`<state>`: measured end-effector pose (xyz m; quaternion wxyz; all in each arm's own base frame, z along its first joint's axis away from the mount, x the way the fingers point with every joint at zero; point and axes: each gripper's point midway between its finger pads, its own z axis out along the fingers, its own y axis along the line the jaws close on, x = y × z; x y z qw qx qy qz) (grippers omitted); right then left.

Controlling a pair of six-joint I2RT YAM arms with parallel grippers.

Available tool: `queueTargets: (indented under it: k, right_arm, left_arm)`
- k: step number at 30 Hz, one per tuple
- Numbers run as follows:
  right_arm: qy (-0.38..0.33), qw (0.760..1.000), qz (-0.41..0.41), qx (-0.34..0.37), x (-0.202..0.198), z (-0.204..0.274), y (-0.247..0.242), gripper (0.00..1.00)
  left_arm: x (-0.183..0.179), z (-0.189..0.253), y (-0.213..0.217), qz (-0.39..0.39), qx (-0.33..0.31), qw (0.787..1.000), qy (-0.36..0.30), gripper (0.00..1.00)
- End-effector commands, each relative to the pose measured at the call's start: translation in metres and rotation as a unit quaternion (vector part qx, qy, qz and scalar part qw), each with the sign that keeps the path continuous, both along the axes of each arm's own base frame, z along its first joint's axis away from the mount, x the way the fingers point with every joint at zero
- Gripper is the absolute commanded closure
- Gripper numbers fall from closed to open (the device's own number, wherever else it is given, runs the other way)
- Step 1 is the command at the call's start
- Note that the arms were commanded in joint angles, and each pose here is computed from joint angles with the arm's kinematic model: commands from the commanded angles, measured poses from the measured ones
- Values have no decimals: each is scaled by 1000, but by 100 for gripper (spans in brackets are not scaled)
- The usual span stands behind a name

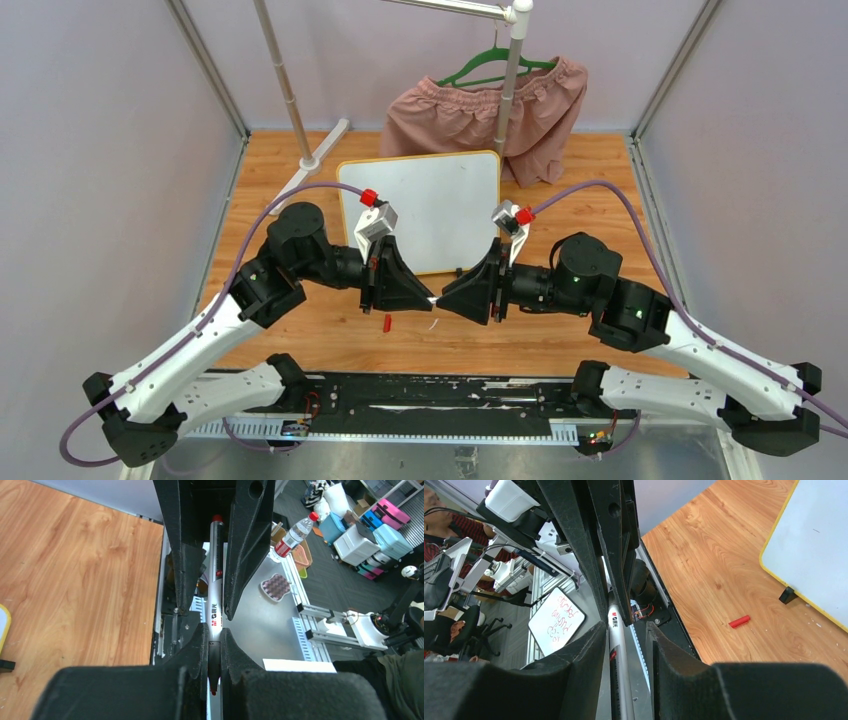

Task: Write a sentence on the whiteboard
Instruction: Adjust the whiteboard marker.

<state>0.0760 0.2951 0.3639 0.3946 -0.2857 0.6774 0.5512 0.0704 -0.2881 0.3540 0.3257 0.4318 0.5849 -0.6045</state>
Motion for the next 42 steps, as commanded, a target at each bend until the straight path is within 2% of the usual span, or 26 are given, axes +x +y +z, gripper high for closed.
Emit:
queueTargets:
  k: [1,4,10,16,20,22,25,30,32,34,36,39,42]
  right_arm:
    - [-4,1000,-9,24,2,9,1,60]
    - [-3,1000,-8,23,2,7,2,64]
    - [-3,1000,-7,24,2,7,2,78]
    - [-2,1000,0,26,0,8,3,100]
    - [-1,1000,-1,30,-1,8,2,100]
    - [-1,1000,-2,31,-1,8,1,100]
    - [-2,999,-6,35,-1,8,-1,100]
    - [-10,999,-23,37,1,10,-13,100]
    - [-17,999,-38,31,4,8,-21,100]
    - [-28,998,-59,25,7,8,-33,100]
    - [-39,995,-86,17,11,8,-48,100]
    - [-56,989,-137,0,20,4,-75,100]
    - [-70,979,-192,-18,31,-2,-103,100]
  left_arm:
    - [-4,5,1,-6,-12,1000,-5,100]
    - [-3,5,1,-4,-13,1000,-6,100]
    - [-3,7,0,-2,-18,1000,-4,100]
    - [-1,7,0,3,-18,1000,-4,100]
    - [0,6,1,8,-17,1000,-4,98]
    - [0,5,1,9,-17,1000,-5,86]
    - [1,4,1,13,-14,1000,-7,54]
    - [13,-1,6,62,-4,998,-26,17]
    - [24,-1,12,106,2,994,-41,6]
    - [43,0,24,180,9,982,-56,4]
    - [62,8,44,269,-8,960,-71,0]
    - [89,19,84,402,-42,910,-91,0]
    - [109,17,129,516,-55,848,-106,0]
